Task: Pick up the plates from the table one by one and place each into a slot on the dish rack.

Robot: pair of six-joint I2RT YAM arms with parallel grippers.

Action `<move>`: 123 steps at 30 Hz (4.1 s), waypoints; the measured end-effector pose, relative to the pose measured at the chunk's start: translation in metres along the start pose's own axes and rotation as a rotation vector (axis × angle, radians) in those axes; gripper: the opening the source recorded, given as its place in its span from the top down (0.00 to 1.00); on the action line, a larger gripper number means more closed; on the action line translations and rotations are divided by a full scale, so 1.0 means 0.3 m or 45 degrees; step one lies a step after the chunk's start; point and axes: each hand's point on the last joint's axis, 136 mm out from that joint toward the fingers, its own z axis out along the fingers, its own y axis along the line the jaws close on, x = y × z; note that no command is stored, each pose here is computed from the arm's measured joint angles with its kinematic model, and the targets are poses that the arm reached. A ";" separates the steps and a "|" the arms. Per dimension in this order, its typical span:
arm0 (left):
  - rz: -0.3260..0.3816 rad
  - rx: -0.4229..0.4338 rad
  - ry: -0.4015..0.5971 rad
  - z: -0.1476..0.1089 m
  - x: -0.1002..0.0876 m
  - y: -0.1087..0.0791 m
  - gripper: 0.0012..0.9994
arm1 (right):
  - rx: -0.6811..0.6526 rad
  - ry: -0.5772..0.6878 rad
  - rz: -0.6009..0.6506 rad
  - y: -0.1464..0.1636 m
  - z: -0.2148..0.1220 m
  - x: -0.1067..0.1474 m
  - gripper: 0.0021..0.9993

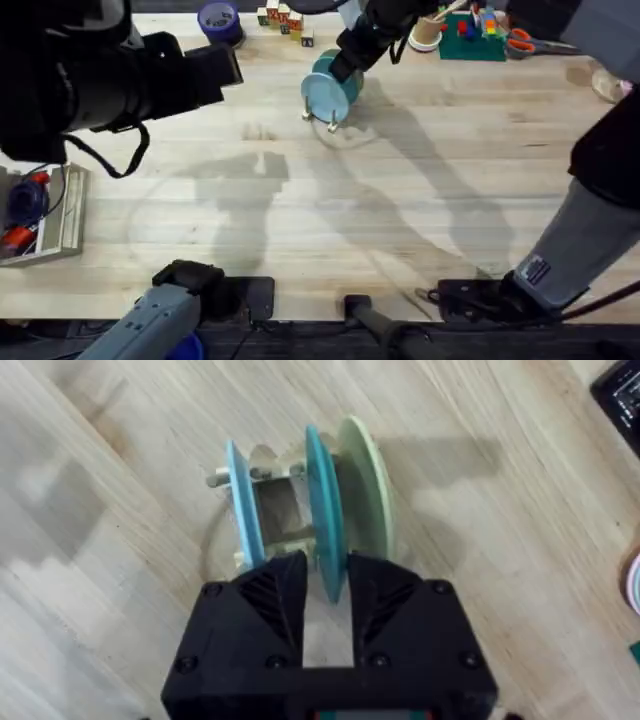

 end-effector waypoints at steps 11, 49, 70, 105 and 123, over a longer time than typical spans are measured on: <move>0.000 0.000 0.000 0.000 0.000 0.000 0.01 | 0.000 0.000 0.000 0.000 0.000 0.000 0.74; 0.000 0.000 0.000 0.000 0.000 0.000 0.01 | 0.148 -0.267 -0.061 -0.014 -0.374 -0.136 0.29; 0.000 0.000 0.000 0.000 0.000 0.000 0.01 | 0.185 -0.267 -0.064 -0.014 -0.436 -0.114 0.01; 0.000 0.000 0.000 0.000 0.000 0.000 0.01 | 0.580 -0.610 0.085 -0.149 -0.873 0.255 0.00; 0.000 0.000 0.000 0.000 0.000 0.000 0.01 | 0.403 -0.391 0.385 -0.060 -0.605 0.501 0.00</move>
